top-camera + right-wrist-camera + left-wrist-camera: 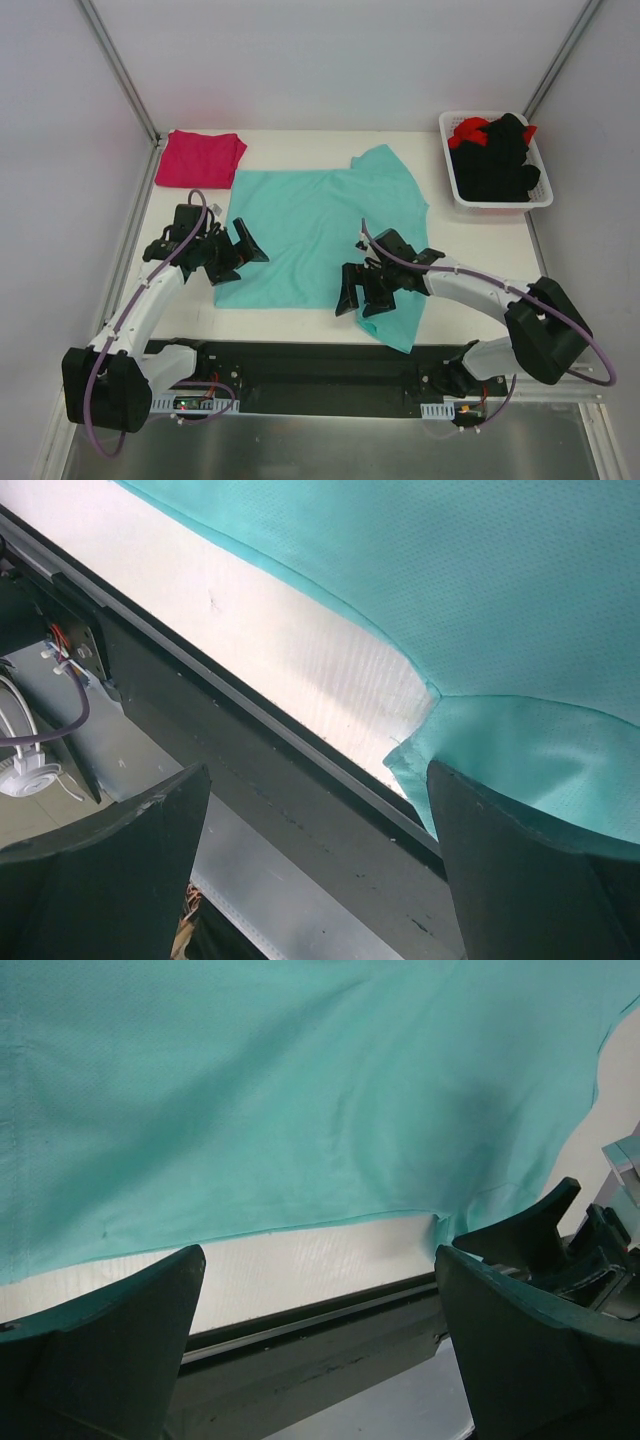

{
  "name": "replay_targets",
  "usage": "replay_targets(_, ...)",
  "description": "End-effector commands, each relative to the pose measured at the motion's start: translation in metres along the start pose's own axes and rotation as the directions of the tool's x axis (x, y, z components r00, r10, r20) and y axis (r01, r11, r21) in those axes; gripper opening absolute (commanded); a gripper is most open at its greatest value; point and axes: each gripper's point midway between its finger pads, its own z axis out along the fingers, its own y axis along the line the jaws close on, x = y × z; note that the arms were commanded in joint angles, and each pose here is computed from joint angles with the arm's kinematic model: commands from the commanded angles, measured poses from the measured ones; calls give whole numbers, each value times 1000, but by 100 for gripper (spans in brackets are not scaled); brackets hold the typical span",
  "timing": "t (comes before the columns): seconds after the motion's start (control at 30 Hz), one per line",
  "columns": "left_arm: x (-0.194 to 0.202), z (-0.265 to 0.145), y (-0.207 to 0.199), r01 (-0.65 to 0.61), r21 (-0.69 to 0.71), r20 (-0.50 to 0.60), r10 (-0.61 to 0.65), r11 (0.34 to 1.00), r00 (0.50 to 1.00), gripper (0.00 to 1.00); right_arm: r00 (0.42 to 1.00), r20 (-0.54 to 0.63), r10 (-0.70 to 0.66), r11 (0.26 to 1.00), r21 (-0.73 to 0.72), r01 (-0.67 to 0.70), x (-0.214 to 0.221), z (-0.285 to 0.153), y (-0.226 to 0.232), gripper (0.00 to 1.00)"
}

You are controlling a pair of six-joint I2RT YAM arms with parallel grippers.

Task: Fold and stack the t-shirts

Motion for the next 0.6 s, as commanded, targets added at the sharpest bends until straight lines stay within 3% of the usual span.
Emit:
replay_targets(0.0,-5,-10,-8,-39,5,29,39,999,999,99,1000,0,-1,1000,-23,1,0,9,1,93)
replay_targets(0.57,-2,-9,-3,-37,-3,29,37,999,999,99,997,-81,-13,1000,-7,13,57,37,3,94)
